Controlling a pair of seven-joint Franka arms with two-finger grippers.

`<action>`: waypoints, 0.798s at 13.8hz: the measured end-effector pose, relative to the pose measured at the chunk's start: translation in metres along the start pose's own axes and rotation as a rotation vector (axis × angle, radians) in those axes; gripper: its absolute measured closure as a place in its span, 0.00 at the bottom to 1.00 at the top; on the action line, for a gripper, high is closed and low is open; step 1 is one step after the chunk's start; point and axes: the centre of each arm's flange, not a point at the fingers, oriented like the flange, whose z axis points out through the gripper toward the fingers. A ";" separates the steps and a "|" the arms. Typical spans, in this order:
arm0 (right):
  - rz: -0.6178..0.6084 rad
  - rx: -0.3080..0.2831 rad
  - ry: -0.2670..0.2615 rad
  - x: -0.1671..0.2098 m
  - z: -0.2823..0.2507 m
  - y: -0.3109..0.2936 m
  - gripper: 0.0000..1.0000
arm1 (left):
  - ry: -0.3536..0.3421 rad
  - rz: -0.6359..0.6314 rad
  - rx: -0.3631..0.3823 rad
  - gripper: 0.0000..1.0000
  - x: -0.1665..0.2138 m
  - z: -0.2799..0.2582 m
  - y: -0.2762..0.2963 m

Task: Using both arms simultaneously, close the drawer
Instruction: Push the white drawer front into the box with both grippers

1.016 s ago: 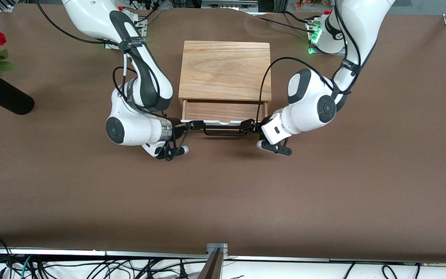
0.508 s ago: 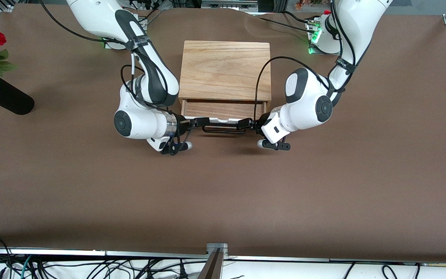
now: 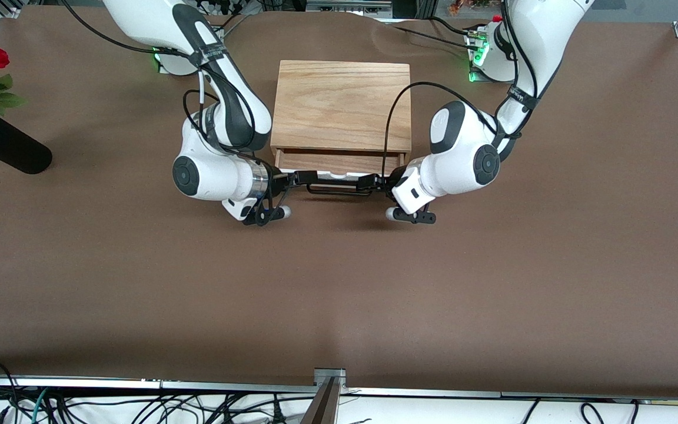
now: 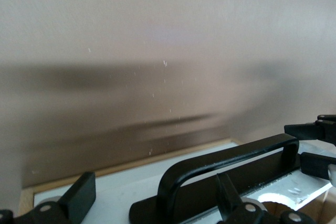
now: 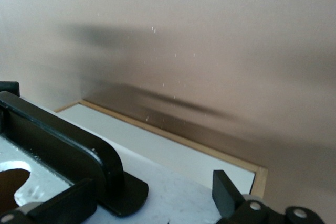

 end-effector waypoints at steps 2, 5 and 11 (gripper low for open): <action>0.005 0.001 -0.043 -0.016 0.010 -0.001 0.00 | -0.091 0.006 0.008 0.00 -0.012 0.009 0.002; 0.023 0.005 -0.077 -0.032 0.017 -0.006 0.00 | -0.194 0.012 0.018 0.00 -0.026 0.015 0.004; 0.027 0.014 -0.066 -0.030 0.007 -0.006 0.00 | -0.217 0.017 0.012 0.00 -0.024 0.009 0.004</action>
